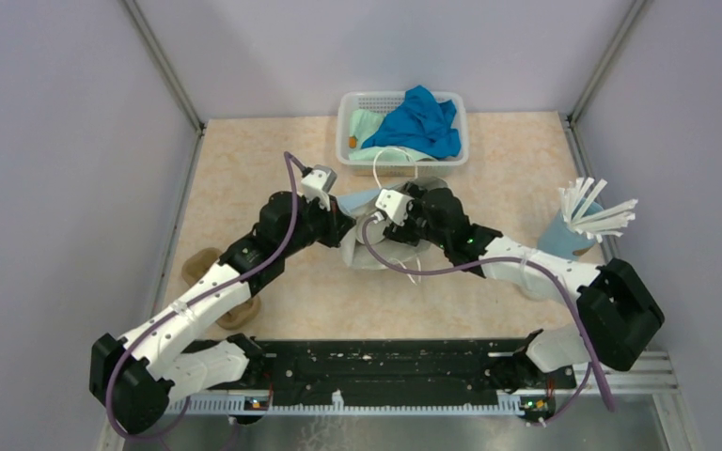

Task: Pack the takeout coffee

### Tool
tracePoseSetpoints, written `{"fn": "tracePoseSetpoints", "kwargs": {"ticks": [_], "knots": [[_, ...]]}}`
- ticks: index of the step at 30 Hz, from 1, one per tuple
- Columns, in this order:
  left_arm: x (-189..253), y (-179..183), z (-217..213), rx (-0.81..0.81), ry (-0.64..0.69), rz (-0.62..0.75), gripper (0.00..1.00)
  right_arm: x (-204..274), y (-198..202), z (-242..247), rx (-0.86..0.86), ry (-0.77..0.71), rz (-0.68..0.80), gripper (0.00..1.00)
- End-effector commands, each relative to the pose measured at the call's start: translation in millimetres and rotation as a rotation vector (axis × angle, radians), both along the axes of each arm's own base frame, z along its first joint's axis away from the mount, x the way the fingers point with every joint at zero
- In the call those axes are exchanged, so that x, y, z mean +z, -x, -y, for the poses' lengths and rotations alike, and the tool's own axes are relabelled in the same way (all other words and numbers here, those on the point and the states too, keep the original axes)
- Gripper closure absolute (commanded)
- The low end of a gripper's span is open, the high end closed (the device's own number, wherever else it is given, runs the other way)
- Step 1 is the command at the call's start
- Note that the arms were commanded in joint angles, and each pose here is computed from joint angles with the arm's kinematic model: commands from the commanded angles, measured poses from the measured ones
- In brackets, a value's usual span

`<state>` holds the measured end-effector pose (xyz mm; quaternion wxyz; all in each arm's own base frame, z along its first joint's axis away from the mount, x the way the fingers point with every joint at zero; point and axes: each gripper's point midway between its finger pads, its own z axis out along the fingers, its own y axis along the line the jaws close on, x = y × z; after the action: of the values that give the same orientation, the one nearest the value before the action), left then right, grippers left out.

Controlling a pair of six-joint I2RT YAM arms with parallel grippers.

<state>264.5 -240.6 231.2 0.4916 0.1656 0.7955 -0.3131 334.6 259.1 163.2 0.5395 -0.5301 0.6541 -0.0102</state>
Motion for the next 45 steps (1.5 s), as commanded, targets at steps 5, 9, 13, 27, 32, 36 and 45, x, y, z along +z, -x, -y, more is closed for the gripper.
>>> {"fn": "tracePoseSetpoints", "kwargs": {"ticks": [5, 9, 13, 27, 32, 36, 45], "knots": [[15.8, -2.5, 1.7, 0.008, 0.028, 0.006, 1.0, 8.1, -18.7, 7.3, -0.046, 0.018, 0.031, 0.21], [14.7, -3.1, 1.5, 0.011, 0.028, 0.002, 1.0, 5.1, -20.2, 11.9, -0.071, 0.024, 0.029, 0.16], [15.1, -4.7, 1.8, 0.015, 0.028, 0.001, 1.0, 3.2, -22.5, 13.8, -0.087, 0.035, 0.024, 0.13], [26.8, -20.6, -7.4, 0.11, 0.038, -0.107, 1.0, 13.7, 2.1, 19.6, -0.084, 0.006, -0.108, 0.02], [34.4, -22.6, -9.2, 0.143, 0.047, -0.158, 1.0, 28.8, 18.7, 24.8, -0.082, -0.006, -0.145, 0.01], [37.8, -23.1, -6.4, 0.156, 0.057, -0.215, 1.0, 38.3, 36.9, 26.3, -0.07, 0.004, -0.201, 0.01], [45.9, -19.1, -1.5, 0.168, 0.094, -0.291, 1.0, 72.0, 69.6, 16.0, -0.099, -0.09, -0.272, 0.01]]}}
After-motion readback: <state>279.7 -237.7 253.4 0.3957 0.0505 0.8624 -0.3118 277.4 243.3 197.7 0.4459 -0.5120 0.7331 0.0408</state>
